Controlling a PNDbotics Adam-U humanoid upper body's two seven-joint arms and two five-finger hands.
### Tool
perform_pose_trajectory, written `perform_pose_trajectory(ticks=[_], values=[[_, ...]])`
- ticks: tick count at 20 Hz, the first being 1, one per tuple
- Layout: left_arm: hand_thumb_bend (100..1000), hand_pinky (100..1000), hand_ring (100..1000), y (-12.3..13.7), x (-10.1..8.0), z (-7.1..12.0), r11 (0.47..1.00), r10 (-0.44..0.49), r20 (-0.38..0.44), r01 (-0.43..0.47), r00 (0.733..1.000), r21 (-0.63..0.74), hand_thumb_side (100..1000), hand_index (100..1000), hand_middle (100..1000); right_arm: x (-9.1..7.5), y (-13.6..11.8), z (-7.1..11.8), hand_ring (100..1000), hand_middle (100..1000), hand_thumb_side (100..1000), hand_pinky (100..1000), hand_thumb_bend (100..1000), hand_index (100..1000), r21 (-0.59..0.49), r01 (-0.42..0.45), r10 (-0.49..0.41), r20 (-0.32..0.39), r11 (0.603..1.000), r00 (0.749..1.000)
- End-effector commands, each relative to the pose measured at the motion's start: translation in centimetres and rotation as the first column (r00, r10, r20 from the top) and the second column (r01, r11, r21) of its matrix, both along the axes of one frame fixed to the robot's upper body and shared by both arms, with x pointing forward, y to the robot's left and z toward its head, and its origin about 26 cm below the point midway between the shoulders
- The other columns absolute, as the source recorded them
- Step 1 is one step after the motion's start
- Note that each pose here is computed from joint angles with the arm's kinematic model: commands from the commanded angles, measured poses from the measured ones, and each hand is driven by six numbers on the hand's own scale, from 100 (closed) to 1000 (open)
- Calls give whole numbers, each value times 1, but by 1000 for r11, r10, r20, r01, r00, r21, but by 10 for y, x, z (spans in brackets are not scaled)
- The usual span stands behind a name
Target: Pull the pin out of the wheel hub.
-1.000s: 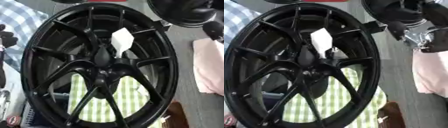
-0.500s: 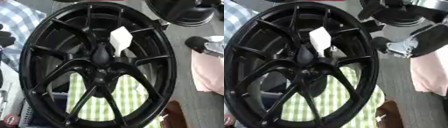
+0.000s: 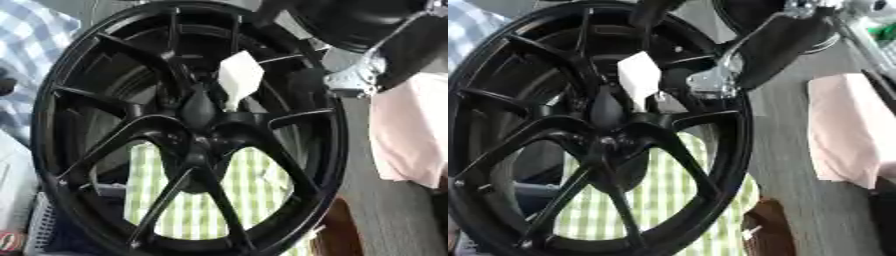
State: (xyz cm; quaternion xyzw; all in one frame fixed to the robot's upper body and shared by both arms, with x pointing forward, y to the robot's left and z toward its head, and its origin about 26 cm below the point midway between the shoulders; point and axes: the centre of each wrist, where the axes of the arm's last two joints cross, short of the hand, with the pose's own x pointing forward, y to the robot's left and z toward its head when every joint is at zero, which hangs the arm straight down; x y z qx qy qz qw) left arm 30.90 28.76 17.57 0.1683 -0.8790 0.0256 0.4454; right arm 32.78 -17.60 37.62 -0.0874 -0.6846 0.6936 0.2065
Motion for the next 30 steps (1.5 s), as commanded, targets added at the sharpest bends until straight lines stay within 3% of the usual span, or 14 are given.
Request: perform_pose_trajectory(ticks=[1,9,16,30], values=[[100,725,627,1,-1,9,1000,-5,30,5,1000,27,695,767,584,13,1,5,853,796,467,909,365,853,-8,26,-26,6,1000,1000],[100,726,626,-1,0,13,1000,-9,42,8,999,28,697,767,584,30,3,-3,877,825,451,917,440,878,-53,21,-21,8,998,1000],[100,725,626,0,0,14,1000,-6,44,4,999,27,699,767,584,33,-2,-5,882,828,444,920,498,885,-80,-17,15,-20,997,1000],[100,726,626,-2,1,15,1000,-8,49,7,999,20,702,767,584,43,-3,-19,870,794,406,909,487,851,-89,21,-23,-14,996,1000]])
